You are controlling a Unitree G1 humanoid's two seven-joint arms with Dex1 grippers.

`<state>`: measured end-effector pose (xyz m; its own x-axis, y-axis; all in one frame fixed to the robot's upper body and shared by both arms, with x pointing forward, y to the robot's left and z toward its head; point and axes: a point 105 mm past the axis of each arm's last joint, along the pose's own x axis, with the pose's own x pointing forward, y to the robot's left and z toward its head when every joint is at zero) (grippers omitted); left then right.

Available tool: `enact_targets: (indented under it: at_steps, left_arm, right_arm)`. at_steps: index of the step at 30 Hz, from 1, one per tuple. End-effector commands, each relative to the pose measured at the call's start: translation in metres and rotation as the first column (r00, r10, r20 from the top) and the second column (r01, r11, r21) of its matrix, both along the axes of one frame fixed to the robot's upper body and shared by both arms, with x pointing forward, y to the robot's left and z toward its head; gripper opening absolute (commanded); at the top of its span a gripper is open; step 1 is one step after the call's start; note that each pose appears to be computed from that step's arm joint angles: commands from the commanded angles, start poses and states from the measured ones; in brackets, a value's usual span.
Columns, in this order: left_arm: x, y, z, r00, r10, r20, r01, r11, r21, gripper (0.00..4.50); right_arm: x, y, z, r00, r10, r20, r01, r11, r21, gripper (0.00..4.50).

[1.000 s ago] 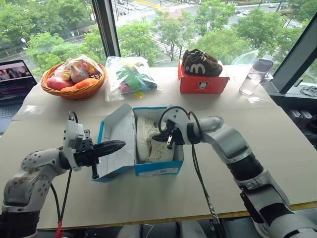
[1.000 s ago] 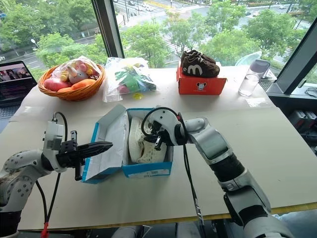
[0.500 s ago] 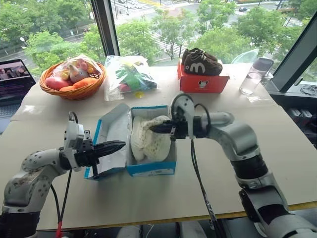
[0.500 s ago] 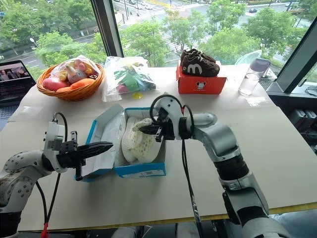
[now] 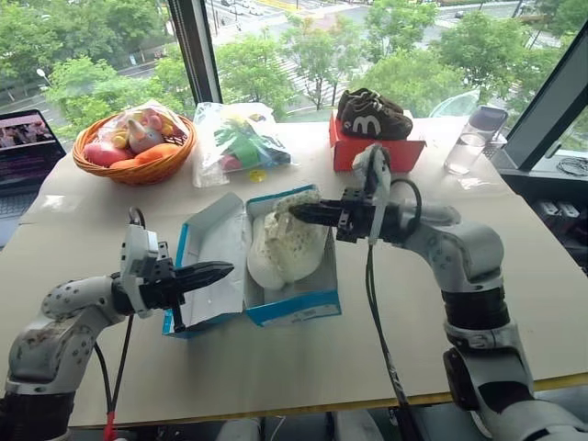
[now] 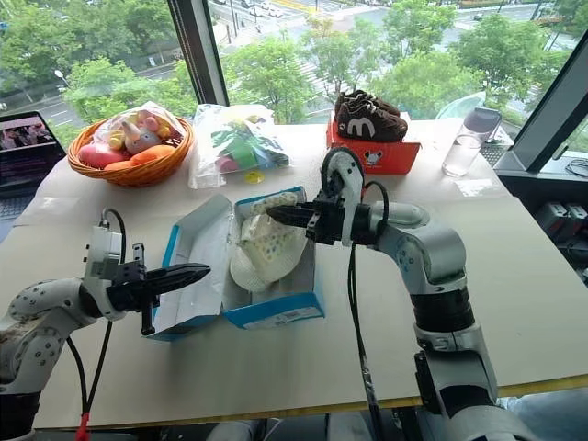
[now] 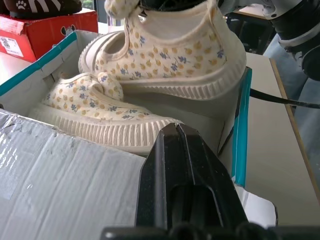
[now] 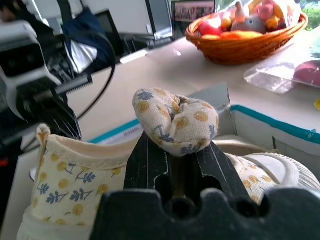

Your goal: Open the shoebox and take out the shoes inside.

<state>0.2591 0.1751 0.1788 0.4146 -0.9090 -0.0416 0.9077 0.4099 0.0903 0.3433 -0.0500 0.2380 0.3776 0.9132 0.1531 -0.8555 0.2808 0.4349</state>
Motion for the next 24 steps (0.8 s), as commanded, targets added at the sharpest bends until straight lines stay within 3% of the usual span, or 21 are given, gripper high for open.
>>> enact_targets:
  at_steps: [1, 6, 16, 20, 24]
  left_arm:
    - [0.000, 0.000, 0.010, 0.999, -0.008, 0.050, 0.007, 1.000, 0.017, 0.00]
    - [0.001, 0.000, 0.010, 0.999, -0.011, 0.050, 0.010, 1.000, 0.022, 0.00]
    - [0.003, 0.000, 0.010, 0.999, -0.016, 0.050, 0.015, 0.999, 0.030, 0.00]
    - [0.003, 0.000, 0.011, 0.999, -0.017, 0.050, 0.016, 0.999, 0.031, 0.00]
    - [0.003, 0.000, 0.011, 0.999, -0.018, 0.049, 0.016, 0.999, 0.033, 0.00]
  right_arm:
    - [-0.006, -0.006, 0.035, 0.999, 0.028, 0.040, -0.034, 0.985, 0.169, 0.00]
    - [-0.005, -0.022, 0.051, 1.000, 0.022, 0.020, -0.027, 0.955, 0.295, 0.00]
    - [-0.018, -0.037, 0.074, 0.998, 0.021, 0.060, -0.042, 0.928, 0.371, 0.00]
    - [-0.003, -0.074, 0.084, 0.982, -0.171, 0.086, 0.127, 0.919, 0.373, 0.00]
    - [0.010, -0.107, 0.077, 0.923, -0.357, 0.144, 0.307, 0.909, 0.281, 0.00]
